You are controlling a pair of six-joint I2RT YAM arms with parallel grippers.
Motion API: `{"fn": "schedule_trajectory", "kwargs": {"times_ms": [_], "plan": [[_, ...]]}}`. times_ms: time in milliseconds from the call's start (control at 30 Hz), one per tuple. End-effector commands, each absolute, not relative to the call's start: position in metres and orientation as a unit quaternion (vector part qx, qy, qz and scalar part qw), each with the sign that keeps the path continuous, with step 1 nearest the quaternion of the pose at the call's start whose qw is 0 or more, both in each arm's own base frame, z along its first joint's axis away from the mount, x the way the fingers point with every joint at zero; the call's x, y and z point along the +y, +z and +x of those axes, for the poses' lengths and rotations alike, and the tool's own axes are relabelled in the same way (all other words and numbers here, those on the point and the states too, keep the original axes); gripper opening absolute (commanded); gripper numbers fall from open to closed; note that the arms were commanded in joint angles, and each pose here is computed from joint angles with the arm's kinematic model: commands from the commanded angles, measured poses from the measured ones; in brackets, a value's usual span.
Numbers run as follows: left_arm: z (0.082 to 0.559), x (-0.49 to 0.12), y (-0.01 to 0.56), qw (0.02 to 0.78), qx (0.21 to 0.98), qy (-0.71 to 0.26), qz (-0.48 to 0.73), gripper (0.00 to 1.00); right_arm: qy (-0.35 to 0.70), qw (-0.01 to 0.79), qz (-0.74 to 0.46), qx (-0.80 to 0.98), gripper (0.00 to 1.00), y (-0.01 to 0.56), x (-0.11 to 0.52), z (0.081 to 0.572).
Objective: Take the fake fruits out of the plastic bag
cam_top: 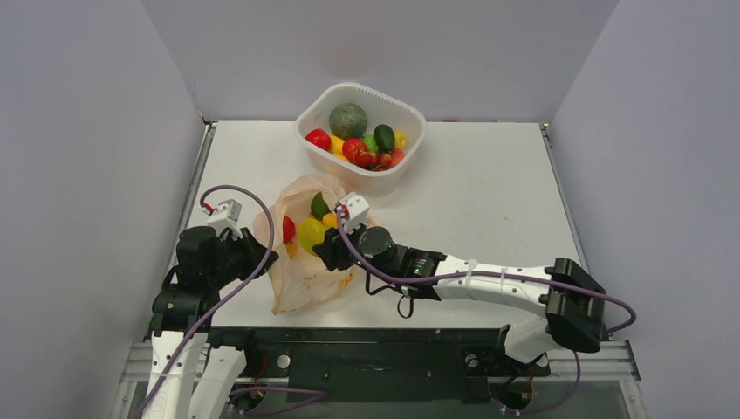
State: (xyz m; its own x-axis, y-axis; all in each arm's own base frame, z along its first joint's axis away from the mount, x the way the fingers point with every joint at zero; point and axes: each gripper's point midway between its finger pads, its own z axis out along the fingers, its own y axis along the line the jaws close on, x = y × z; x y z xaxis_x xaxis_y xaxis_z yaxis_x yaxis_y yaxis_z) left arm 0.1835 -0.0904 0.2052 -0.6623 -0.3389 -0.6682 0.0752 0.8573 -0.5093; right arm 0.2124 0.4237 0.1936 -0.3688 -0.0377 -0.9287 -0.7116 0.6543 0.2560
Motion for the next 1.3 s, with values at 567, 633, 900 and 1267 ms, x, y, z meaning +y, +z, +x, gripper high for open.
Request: {"fn": "schedule_trajectory", "kwargs": {"times_ms": [567, 633, 900, 1267], "plan": [[0.197, -0.089, 0.211, 0.415, 0.866, -0.269, -0.073, 0.00, 0.266, 0.613, -0.027, 0.744, 0.00, 0.380, 0.289, 0.385], [0.198, -0.090, 0.210, 0.410, 0.868, -0.270, -0.073, 0.00, 0.243, 0.615, -0.026, 0.750, 0.00, 0.367, 0.283, 0.416], [0.197, -0.093, 0.207, 0.400, 0.872, -0.276, -0.067, 0.00, 0.181, 0.577, -0.038, 0.795, 0.00, 0.282, 0.284, 0.534], [0.201, -0.082, 0.203, 0.401, 0.876, -0.250, -0.097, 0.00, 0.188, 0.526, -0.073, 0.826, 0.01, 0.203, 0.301, 0.572]]}}
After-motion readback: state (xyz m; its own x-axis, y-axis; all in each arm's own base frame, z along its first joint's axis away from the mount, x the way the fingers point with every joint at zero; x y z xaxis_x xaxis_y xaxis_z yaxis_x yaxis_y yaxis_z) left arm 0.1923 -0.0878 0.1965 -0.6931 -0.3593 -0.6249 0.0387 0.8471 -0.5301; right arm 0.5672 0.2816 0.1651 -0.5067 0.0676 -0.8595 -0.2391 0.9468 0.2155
